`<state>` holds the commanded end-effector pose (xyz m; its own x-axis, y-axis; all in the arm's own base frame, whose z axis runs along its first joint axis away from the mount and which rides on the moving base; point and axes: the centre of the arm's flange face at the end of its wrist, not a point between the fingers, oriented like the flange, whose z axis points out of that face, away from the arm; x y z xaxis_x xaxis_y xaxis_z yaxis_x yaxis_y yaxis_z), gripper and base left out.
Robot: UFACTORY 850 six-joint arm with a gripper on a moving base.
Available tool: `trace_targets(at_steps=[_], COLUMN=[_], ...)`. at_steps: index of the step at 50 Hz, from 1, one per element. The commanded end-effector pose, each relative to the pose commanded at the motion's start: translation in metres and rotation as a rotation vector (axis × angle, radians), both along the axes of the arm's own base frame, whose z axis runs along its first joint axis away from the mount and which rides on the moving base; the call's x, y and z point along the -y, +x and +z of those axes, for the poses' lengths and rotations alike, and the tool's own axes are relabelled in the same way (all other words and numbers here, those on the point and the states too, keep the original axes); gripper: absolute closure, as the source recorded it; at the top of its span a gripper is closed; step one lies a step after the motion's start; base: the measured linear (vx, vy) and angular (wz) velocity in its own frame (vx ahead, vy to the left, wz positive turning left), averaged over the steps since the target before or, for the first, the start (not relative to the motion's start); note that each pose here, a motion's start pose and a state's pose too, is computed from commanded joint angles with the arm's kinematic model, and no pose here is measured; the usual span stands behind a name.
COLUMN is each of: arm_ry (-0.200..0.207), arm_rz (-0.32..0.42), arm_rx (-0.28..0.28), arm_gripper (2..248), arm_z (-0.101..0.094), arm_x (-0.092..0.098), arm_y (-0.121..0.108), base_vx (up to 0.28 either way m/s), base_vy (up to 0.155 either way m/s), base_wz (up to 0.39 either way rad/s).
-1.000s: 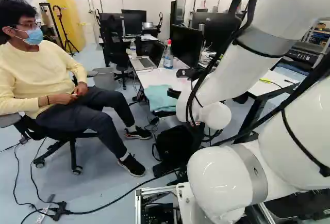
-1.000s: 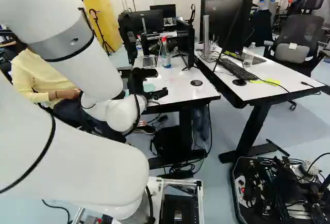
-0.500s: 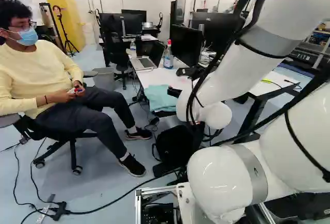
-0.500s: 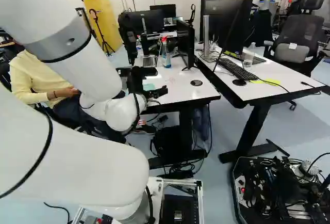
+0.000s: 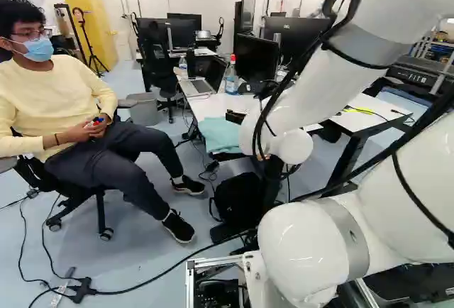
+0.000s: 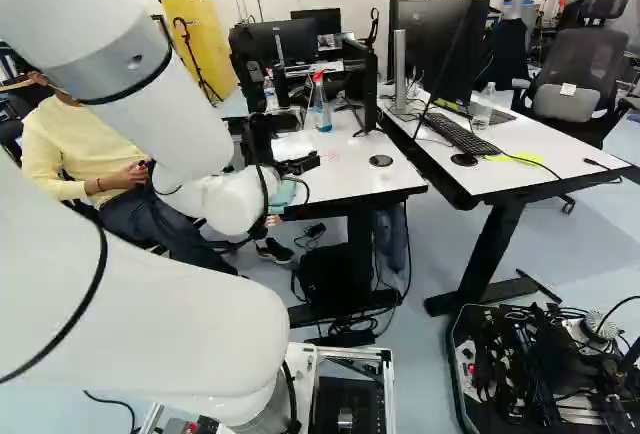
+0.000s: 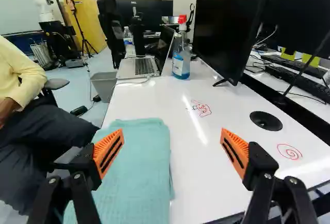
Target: Clean the table with the green towel
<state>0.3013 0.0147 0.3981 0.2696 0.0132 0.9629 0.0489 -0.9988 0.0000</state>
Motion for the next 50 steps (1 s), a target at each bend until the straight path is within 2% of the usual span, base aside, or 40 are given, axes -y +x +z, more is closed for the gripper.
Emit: trace_targets(at_steps=[50], arm_ry=[-0.016], arm_rz=[0.110], arm_rx=[-0.156], arm_gripper=[3], arm_z=[-0.004], arm_x=[-0.046], arm_y=[0.074], base_vx=[0.000], base_vy=[0.000], base_wz=[0.000])
